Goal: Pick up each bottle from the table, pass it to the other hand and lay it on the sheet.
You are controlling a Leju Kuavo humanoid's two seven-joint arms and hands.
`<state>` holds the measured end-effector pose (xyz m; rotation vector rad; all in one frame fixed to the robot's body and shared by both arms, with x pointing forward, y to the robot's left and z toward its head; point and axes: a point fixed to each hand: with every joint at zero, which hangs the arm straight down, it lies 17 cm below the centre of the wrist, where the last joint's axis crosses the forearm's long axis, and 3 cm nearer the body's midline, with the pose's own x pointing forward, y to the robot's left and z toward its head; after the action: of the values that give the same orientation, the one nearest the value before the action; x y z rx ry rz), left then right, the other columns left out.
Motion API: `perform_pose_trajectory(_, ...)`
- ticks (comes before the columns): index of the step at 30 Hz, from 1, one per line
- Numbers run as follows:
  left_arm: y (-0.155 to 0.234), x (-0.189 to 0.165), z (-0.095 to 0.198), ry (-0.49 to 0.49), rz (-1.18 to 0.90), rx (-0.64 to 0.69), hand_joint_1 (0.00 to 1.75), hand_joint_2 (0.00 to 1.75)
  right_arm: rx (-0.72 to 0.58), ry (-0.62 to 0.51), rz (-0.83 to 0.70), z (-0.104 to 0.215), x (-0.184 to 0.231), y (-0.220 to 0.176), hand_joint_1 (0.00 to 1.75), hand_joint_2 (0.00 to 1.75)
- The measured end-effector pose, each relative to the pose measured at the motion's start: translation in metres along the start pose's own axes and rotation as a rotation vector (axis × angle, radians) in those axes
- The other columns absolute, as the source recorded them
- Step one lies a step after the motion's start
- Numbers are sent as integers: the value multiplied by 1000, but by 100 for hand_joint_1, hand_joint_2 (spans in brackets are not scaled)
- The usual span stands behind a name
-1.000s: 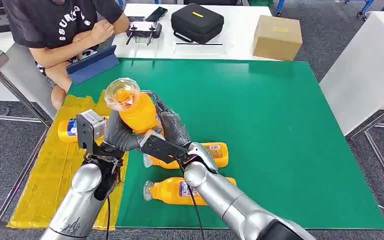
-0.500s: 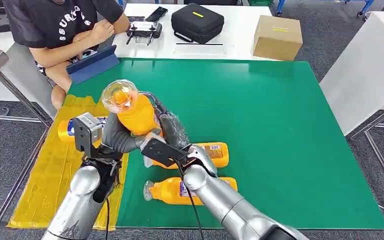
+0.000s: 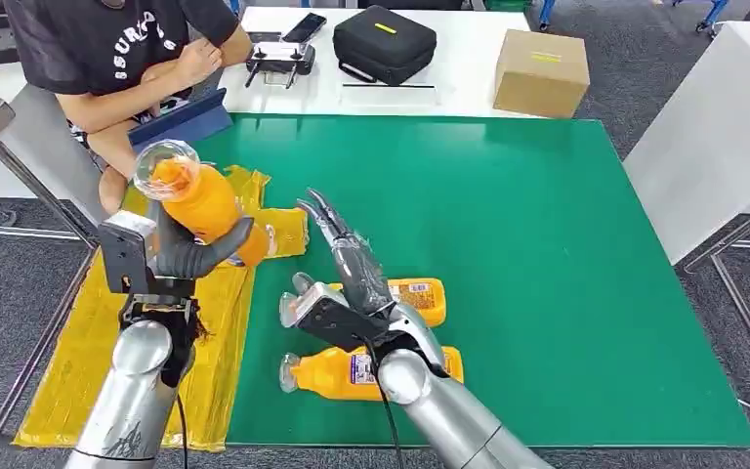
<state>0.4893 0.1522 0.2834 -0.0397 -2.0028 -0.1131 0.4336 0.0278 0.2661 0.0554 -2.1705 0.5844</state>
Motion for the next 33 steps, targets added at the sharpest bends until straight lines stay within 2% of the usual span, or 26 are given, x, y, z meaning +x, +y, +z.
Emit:
perform_pose_trajectory(1, 4, -3, 0, 5, -10, 12, 175, 175, -8, -8, 6, 1, 3, -4, 0, 175)
perform_pose_trajectory(11, 37, -31, 4, 58, -91, 96, 175, 175, -91, -65, 119, 21, 23, -39, 0, 175)
perform_pose_trajectory(15, 58, -37, 3, 44, -323, 167, 175, 175, -212, -101, 280, 23, 34, -79, 0, 175)
perform_pose_trajectory(19, 73, -56, 4, 64, -550, 195, 175, 175, -268, -134, 367, 28, 44, -112, 0, 175)
perform_pose_trajectory(25, 93, -72, 4, 34, -1067, 239, 175, 175, -299, -168, 489, 39, 57, -131, 0, 175)
perform_pose_trajectory(29, 96, -91, 1, 44, -1322, 202, 175, 175, -311, -181, 543, 44, 59, -138, 0, 175)
perform_pose_trajectory(33, 98, -115, 1, 83, -1492, 151, 175, 175, -308, -175, 577, 47, 54, -142, 0, 175)
